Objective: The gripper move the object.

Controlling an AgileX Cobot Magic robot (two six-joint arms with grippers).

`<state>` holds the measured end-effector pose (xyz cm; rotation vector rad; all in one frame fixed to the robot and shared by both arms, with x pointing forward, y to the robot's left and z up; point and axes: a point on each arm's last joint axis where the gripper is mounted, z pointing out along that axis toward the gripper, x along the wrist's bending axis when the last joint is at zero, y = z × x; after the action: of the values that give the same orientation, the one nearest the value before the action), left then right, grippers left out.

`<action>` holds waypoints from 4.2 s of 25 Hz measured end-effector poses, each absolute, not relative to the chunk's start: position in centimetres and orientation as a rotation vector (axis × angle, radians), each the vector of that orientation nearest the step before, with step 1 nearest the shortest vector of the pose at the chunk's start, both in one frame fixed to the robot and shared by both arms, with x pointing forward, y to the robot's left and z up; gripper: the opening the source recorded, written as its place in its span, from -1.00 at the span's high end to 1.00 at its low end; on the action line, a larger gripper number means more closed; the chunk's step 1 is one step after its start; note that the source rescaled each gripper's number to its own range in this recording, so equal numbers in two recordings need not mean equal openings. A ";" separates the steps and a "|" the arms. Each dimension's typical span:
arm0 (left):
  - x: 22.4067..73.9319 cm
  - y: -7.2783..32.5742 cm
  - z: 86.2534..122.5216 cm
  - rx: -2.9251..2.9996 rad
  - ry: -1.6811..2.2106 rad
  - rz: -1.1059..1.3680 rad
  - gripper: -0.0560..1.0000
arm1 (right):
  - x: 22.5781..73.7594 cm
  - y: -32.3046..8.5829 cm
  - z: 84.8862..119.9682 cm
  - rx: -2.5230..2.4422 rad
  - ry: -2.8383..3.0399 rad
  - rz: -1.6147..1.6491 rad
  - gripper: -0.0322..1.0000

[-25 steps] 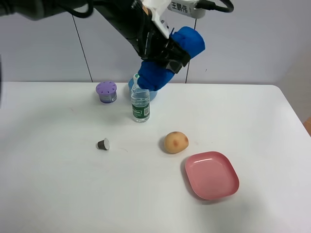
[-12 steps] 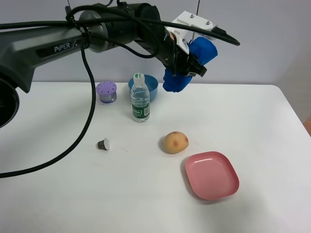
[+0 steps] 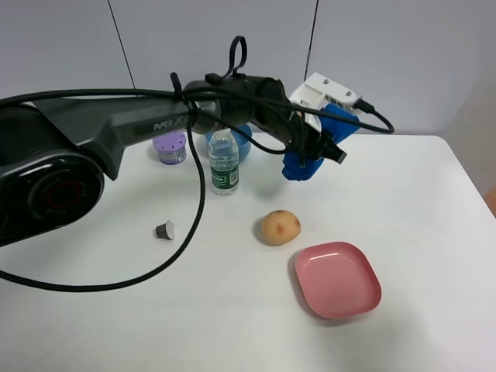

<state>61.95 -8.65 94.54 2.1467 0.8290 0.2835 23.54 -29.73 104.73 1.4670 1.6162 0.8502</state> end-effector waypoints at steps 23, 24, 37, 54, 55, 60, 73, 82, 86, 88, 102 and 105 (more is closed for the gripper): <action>60.4 -11.9 88.4 2.156 0.782 0.289 0.89 | 23.5 -29.7 104.7 1.467 1.616 0.850 -1.00; 60.4 -11.8 88.3 2.160 0.778 0.290 0.89 | 23.5 -29.7 104.7 1.467 1.616 0.850 -1.00; 60.3 -11.8 88.0 2.223 0.684 0.320 -0.45 | 23.5 -29.7 104.7 1.467 1.616 0.850 -1.00; 60.1 -10.7 91.7 2.250 0.747 0.243 -0.97 | 23.5 -29.7 104.7 1.467 1.616 0.850 -1.00; 60.2 -10.4 92.0 2.261 0.759 0.234 -0.98 | 23.5 -29.7 104.7 1.467 1.616 0.850 -1.00; 60.7 -8.2 95.9 2.298 0.790 0.224 -0.98 | 23.5 -29.7 104.7 1.467 1.616 0.850 -1.00; 60.7 0.9 109.9 2.279 0.901 0.406 -0.98 | 23.5 -29.7 104.7 1.467 1.616 0.850 -1.00; 59.9 10.7 116.5 2.252 1.135 0.468 -0.98 | 23.5 -29.7 104.7 1.467 1.616 0.850 -1.00; 58.9 16.0 117.1 2.217 1.275 0.500 -0.98 | 23.5 -29.7 104.7 1.467 1.616 0.850 -1.00; 57.9 18.7 116.7 2.204 1.359 0.509 -0.98 | 23.5 -29.7 104.7 1.467 1.616 0.850 -1.00; 40.5 30.8 113.0 1.964 1.764 0.654 -0.98 | 23.5 -29.7 104.7 1.467 1.616 0.850 -1.00; 36.9 30.8 112.5 1.913 1.745 0.716 -0.98 | 23.5 -29.7 104.7 1.467 1.616 0.850 -1.00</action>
<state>36.90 30.79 112.50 1.9129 1.7448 0.7163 23.54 -29.73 104.73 1.4670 1.6162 0.8502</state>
